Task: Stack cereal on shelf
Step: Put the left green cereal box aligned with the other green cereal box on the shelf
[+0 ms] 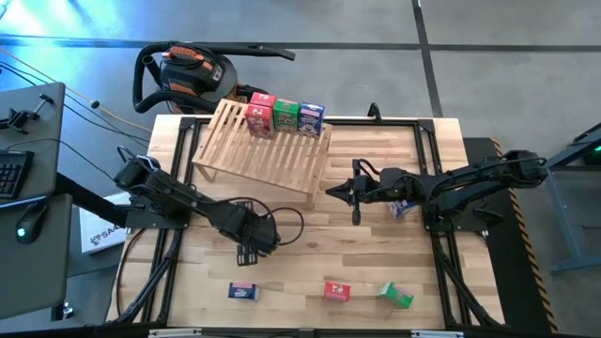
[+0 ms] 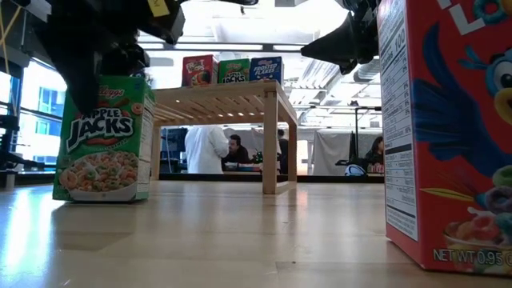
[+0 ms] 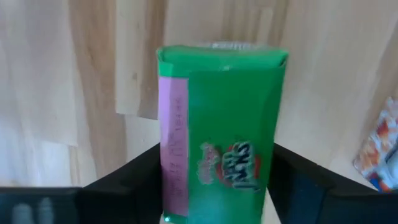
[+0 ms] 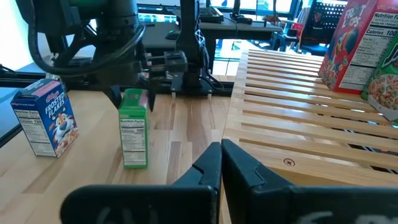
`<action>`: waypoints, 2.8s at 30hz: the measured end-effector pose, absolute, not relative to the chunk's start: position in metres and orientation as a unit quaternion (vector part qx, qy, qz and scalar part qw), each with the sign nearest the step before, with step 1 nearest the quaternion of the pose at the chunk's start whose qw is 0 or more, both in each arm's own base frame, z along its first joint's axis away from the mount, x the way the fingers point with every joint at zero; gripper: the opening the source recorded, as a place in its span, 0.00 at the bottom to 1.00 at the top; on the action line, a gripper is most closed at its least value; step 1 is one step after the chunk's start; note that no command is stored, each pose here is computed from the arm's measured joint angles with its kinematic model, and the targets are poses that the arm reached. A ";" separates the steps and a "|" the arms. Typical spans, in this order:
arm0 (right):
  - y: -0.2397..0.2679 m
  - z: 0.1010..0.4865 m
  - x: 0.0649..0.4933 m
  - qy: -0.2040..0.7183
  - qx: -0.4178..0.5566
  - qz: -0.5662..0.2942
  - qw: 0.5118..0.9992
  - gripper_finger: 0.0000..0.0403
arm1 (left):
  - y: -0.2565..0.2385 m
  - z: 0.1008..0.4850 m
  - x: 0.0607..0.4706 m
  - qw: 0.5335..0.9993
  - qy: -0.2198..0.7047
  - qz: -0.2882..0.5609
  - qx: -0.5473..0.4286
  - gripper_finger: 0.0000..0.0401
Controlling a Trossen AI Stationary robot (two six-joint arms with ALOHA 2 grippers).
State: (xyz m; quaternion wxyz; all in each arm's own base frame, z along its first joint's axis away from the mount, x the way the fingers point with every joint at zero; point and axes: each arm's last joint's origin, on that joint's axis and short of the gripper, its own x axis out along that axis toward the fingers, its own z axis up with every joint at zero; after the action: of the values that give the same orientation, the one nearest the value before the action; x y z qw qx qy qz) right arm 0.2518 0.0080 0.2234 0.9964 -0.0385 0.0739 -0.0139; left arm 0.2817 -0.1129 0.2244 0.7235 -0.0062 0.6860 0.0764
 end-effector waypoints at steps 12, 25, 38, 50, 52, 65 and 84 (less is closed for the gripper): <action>0.008 0.223 0.252 0.074 -0.038 -0.013 0.996 0.00 | -0.078 0.281 0.270 0.776 0.627 0.050 -0.032 0.42; 0.008 0.223 0.252 0.074 -0.038 -0.013 0.996 0.00 | -0.006 0.390 0.271 0.843 0.530 0.061 0.065 0.42; 0.008 0.223 0.252 0.074 -0.038 -0.010 0.996 0.00 | 0.067 0.384 0.298 0.826 0.524 0.074 0.194 0.42; 0.008 0.223 0.252 0.074 -0.038 -0.008 0.997 0.00 | 0.089 0.380 0.300 0.803 0.541 0.119 0.222 0.43; 0.008 0.223 0.252 0.074 -0.039 -0.008 0.997 0.00 | 0.089 0.380 0.300 0.802 0.541 0.119 0.223 0.45; 0.009 0.223 0.252 0.074 -0.038 -0.005 0.997 0.00 | 0.091 0.381 0.302 0.804 0.534 0.120 0.232 0.54; 0.009 0.223 0.252 0.074 -0.038 -0.005 0.997 0.00 | 0.094 0.404 0.294 0.820 0.474 0.141 0.287 0.54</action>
State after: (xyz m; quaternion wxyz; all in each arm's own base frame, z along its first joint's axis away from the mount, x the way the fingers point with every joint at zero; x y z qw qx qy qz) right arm 0.2517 0.0085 0.2234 0.9965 -0.0377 0.0738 -0.0051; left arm 0.2938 0.0939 0.4039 0.8204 0.2866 0.4743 0.1412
